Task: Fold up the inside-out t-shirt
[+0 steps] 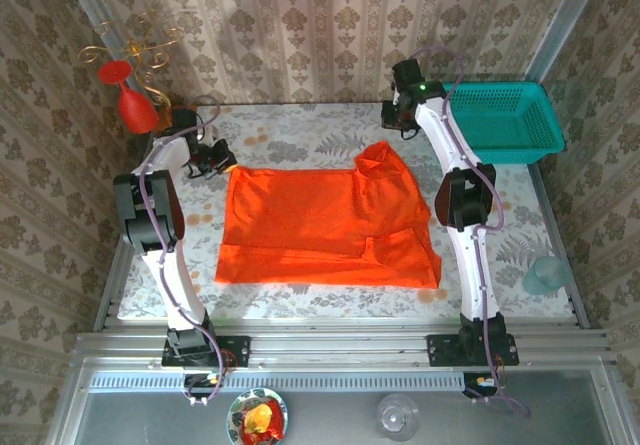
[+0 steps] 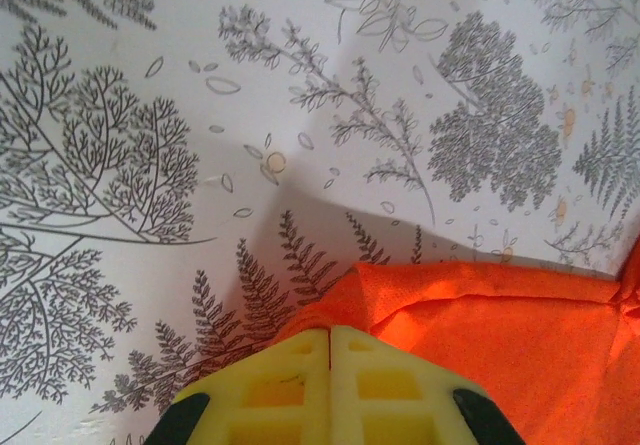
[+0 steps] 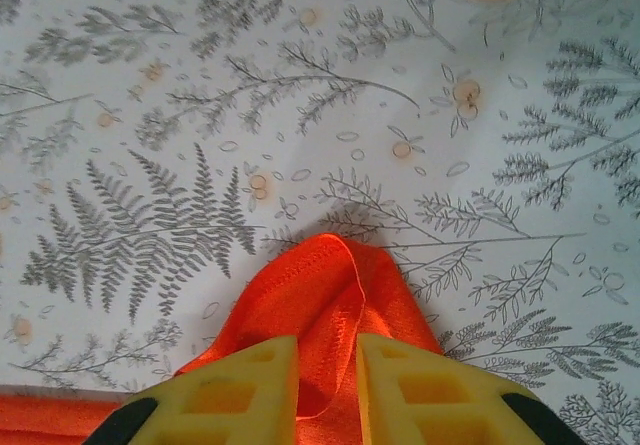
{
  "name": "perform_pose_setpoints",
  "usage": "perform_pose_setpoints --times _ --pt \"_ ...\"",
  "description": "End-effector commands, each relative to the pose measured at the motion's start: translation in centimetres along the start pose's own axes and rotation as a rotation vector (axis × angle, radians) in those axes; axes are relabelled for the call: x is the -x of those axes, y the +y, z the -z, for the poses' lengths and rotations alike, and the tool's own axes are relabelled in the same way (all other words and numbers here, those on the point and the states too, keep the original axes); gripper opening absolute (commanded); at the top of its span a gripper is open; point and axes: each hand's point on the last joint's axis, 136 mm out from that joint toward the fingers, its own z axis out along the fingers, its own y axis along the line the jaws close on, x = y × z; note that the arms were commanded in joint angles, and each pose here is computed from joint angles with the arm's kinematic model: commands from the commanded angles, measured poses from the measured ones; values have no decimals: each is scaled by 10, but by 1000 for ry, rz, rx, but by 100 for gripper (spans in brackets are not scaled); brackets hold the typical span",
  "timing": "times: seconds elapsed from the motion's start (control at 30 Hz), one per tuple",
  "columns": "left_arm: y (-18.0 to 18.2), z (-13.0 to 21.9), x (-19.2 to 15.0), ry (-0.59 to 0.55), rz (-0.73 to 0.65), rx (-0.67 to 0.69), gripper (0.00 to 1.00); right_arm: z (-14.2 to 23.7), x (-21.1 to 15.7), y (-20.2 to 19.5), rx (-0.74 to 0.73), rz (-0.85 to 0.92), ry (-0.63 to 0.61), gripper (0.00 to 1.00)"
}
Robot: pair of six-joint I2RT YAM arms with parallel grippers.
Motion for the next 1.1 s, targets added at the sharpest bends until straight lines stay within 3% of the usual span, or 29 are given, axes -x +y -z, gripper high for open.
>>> perform_pose_setpoints --times 0.0,0.33,0.53,0.63,0.77,1.07 --pt "-1 -4 -8 23 7 -7 0 -34 -22 -9 -46 32 71 30" --pt "-1 -7 -8 29 9 -1 0 -76 -32 -19 -87 40 87 34" --pt "-2 -9 -10 37 5 3 0 -85 -29 -19 -86 45 67 28" --pt "-2 -8 -8 33 1 5 0 -85 -24 -16 -72 44 45 20" --pt "-4 -4 -7 22 -9 8 0 -66 -14 -10 -59 45 23 0" --pt "-8 22 -1 -65 -20 -25 0 28 -2 1 -73 40 -43 0"
